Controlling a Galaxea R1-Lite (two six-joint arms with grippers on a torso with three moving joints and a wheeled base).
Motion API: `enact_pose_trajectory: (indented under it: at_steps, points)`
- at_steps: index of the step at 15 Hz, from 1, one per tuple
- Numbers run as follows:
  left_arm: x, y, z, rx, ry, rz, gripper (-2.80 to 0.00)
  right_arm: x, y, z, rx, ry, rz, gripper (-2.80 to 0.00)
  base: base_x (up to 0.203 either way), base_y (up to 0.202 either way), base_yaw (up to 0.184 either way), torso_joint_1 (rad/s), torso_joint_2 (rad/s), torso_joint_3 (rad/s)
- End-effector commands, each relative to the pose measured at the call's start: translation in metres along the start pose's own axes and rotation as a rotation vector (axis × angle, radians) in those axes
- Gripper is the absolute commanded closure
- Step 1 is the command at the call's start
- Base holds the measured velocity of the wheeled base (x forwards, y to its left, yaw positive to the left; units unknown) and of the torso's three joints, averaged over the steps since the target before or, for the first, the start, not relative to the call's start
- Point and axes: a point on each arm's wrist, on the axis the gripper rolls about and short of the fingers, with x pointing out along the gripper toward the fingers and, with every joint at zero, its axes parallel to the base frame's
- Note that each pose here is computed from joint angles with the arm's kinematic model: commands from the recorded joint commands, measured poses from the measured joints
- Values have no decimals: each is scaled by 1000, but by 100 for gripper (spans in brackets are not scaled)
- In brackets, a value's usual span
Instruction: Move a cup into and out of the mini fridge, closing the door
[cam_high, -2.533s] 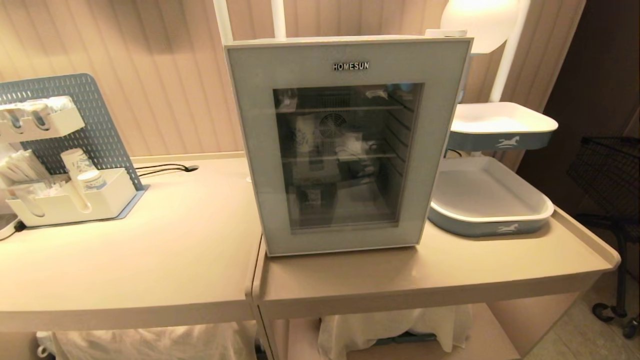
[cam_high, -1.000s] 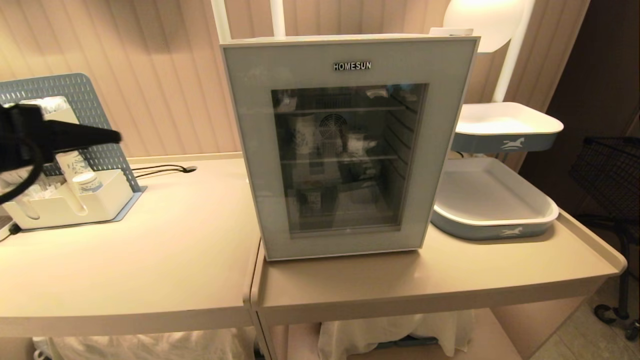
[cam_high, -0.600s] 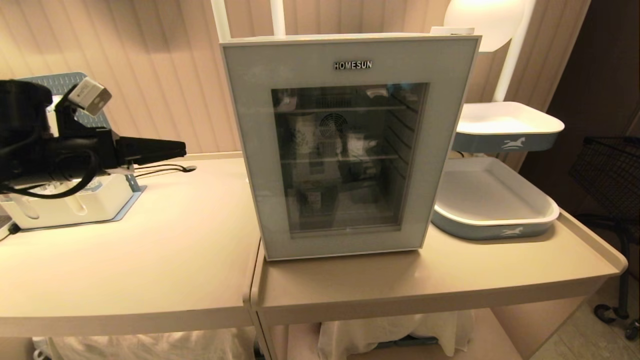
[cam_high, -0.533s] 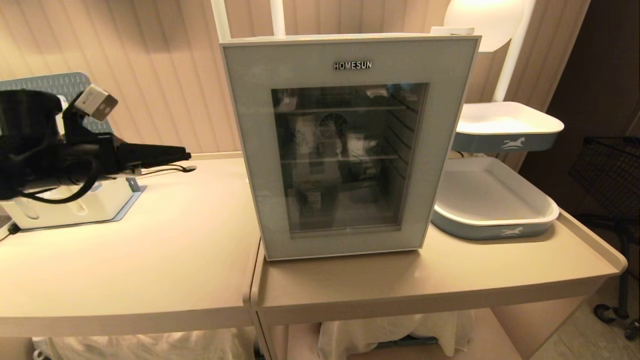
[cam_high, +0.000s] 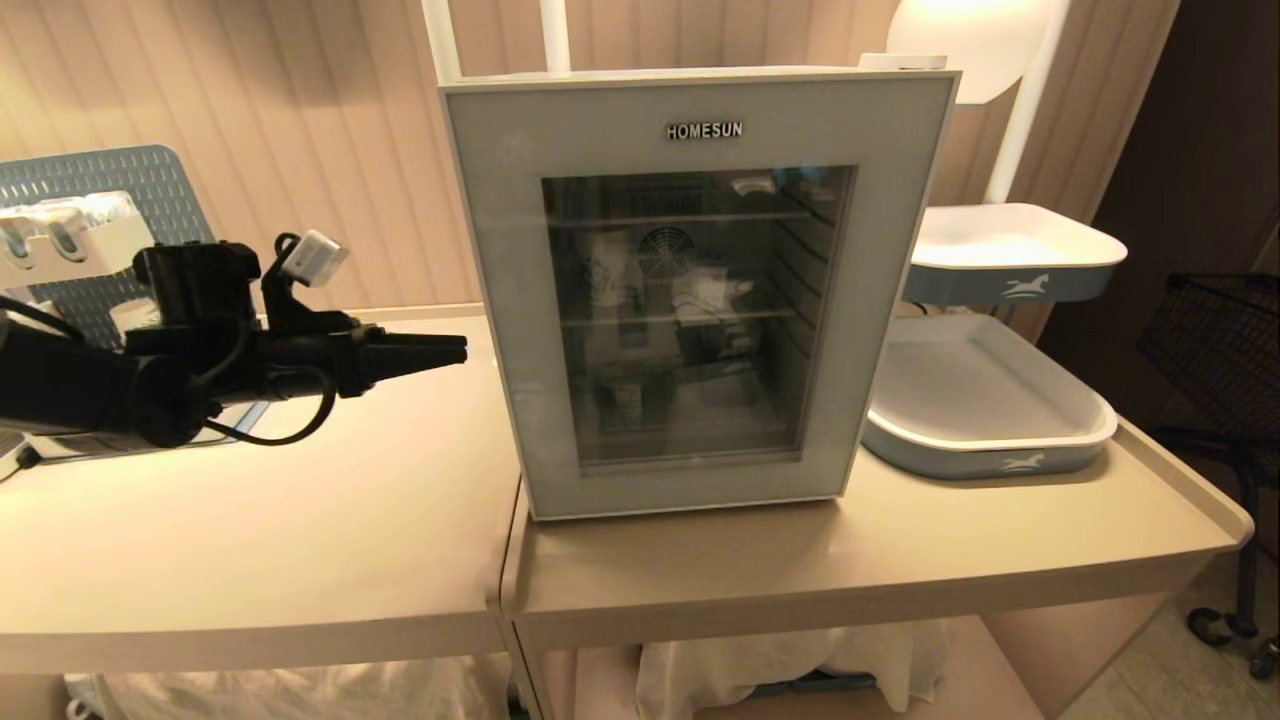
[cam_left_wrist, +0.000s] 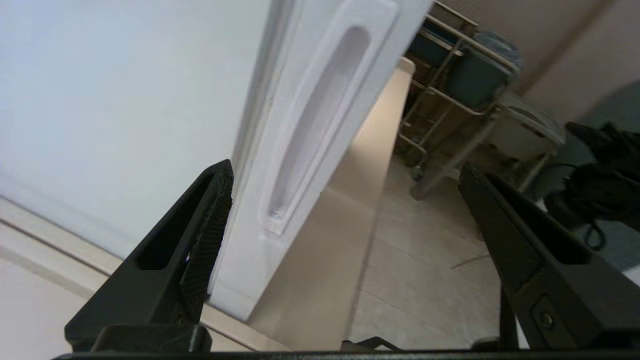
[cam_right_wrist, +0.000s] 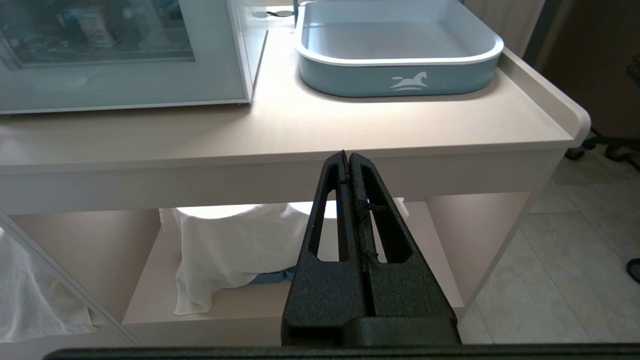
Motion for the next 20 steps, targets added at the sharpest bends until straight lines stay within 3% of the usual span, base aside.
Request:
enact_pose_trajectory:
  at_steps: [1, 4, 14, 20]
  points:
    - [8, -5, -5, 1, 7, -9, -280, 0, 0, 0, -2, 3, 1, 0, 0, 0, 0, 0, 0, 0]
    - [21, -9, -8, 24, 8, -39, -280, 0, 0, 0, 0, 3, 0, 0, 0, 0, 0, 0, 0, 0]
    - [43, -22, -12, -11, 34, -105, -280, 0, 0, 0, 1, 3, 0, 0, 0, 0, 0, 0, 0, 0]
    - [33, -46, -11, -31, 35, -117, -280, 0, 0, 0, -2, 2, 1, 0, 0, 0, 0, 0, 0, 0]
